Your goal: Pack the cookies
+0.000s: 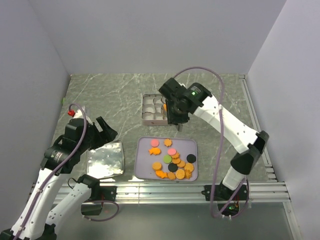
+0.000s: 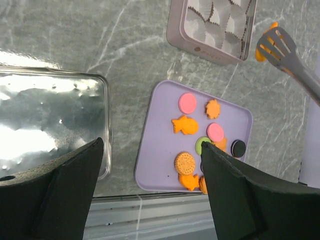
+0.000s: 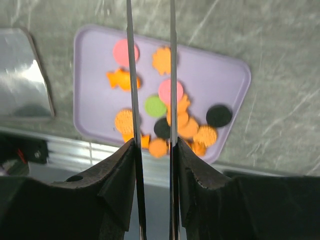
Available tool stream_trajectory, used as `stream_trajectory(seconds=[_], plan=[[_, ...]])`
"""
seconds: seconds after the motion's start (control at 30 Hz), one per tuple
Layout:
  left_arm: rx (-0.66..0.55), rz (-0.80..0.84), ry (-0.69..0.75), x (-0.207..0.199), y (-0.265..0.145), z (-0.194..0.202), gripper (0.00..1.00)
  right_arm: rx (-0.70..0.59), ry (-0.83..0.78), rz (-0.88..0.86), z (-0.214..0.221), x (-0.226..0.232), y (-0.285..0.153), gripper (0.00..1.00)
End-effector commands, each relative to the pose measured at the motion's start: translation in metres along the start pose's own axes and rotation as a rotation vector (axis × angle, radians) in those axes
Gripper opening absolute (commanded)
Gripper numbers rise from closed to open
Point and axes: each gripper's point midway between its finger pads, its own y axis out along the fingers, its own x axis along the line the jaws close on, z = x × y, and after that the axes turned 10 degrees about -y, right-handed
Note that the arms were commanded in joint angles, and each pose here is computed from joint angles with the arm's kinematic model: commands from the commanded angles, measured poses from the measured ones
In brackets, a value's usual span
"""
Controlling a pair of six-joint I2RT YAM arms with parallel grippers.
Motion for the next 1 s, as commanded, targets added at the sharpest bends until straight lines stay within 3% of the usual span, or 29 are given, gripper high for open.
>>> stream_trajectory(seconds=[0.0, 0.2, 0.37, 0.43, 0.77, 0.97], plan=[[-0.066, -0.011, 0.034, -0.005, -0.013, -0.019, 0.86, -0.001, -0.004, 0.093, -0.019, -0.027, -0.002, 0.33], [-0.157, -0.039, 0.053, 0.000, -0.033, -0.037, 0.89, -0.024, 0.044, 0.112, -0.063, -0.048, 0.016, 0.32], [-0.322, 0.054, 0.011, -0.008, -0.068, -0.061, 1.00, -0.017, 0.052, 0.107, -0.085, -0.054, 0.038, 0.31], [-0.352, 0.076, -0.005, -0.011, -0.079, -0.066, 0.99, -0.028, 0.049, 0.095, -0.095, -0.055, 0.041, 0.31], [-0.233, 0.033, 0.094, -0.015, -0.073, -0.055, 0.98, 0.023, 0.050, 0.087, -0.110, -0.061, 0.087, 0.31], [-0.239, 0.050, 0.106, -0.017, -0.077, -0.056, 0.99, 0.039, 0.053, 0.094, -0.115, -0.067, 0.104, 0.31]])
